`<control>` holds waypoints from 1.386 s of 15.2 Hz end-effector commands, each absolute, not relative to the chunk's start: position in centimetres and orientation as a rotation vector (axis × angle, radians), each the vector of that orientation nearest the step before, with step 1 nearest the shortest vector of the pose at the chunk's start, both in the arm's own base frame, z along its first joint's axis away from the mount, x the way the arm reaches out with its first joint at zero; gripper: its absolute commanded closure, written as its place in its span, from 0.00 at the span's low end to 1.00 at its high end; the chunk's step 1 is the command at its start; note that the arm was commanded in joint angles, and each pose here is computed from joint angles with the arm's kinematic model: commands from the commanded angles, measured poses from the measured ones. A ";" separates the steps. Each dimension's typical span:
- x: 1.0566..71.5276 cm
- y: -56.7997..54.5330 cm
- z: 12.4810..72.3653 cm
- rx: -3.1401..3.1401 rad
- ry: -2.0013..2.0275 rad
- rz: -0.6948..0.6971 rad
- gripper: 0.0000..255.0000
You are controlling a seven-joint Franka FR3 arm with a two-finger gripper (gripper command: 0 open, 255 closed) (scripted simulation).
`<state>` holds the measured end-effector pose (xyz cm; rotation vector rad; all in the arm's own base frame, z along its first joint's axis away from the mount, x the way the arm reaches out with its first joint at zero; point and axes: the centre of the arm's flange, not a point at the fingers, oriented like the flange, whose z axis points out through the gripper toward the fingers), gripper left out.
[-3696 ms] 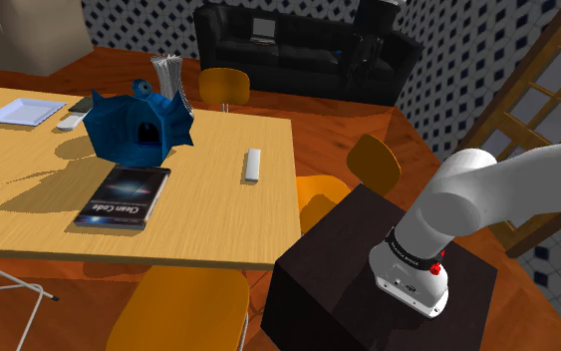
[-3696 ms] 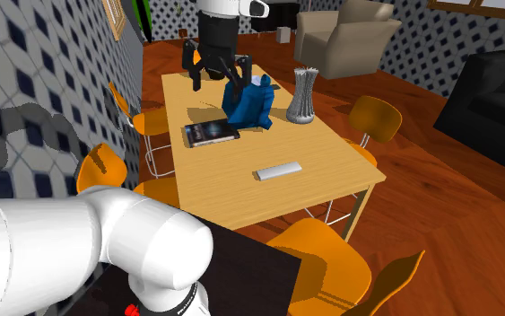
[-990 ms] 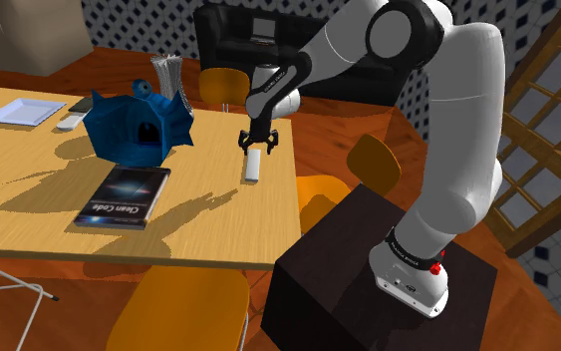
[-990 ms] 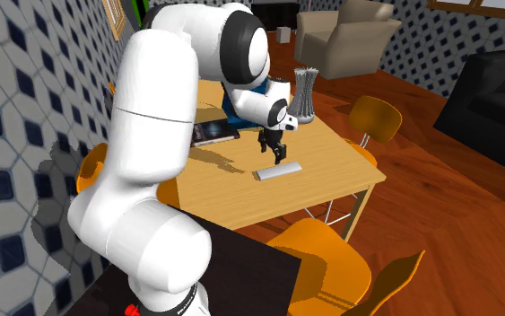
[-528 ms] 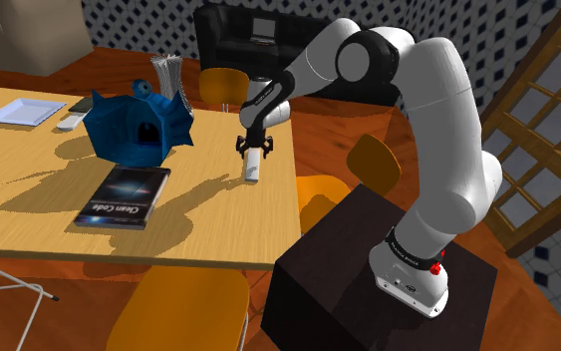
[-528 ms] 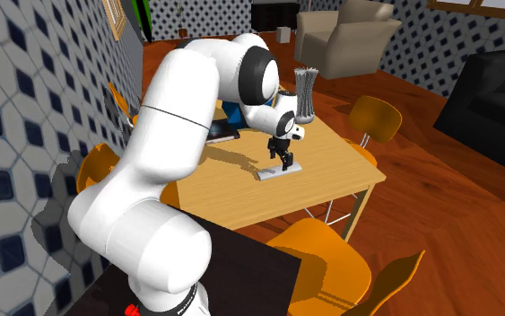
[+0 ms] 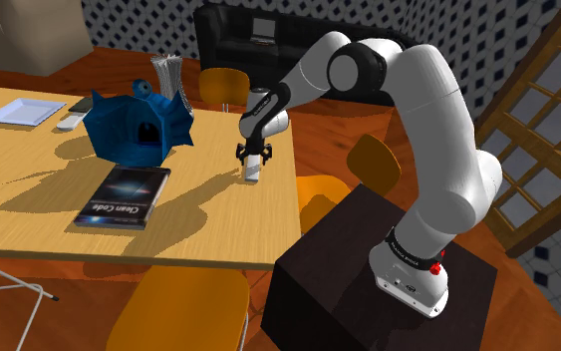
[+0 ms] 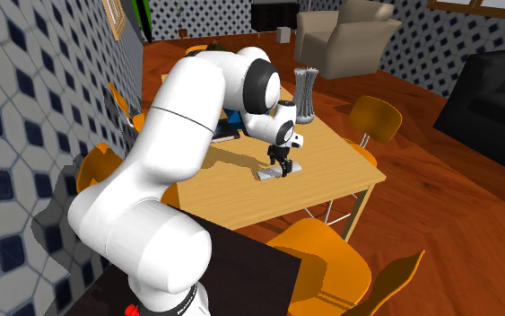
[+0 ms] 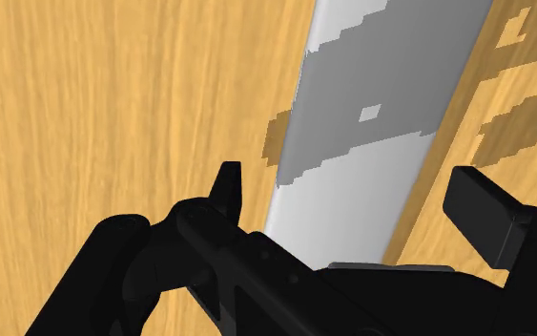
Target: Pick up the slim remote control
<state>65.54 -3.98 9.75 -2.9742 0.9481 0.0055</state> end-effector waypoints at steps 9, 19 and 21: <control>65.6 -3.9 9.6 -2.974 0.948 0.005 1.00; 65.6 -4.0 14.4 -2.974 0.948 0.005 1.00; 65.6 -4.0 15.4 -2.974 0.948 0.005 1.00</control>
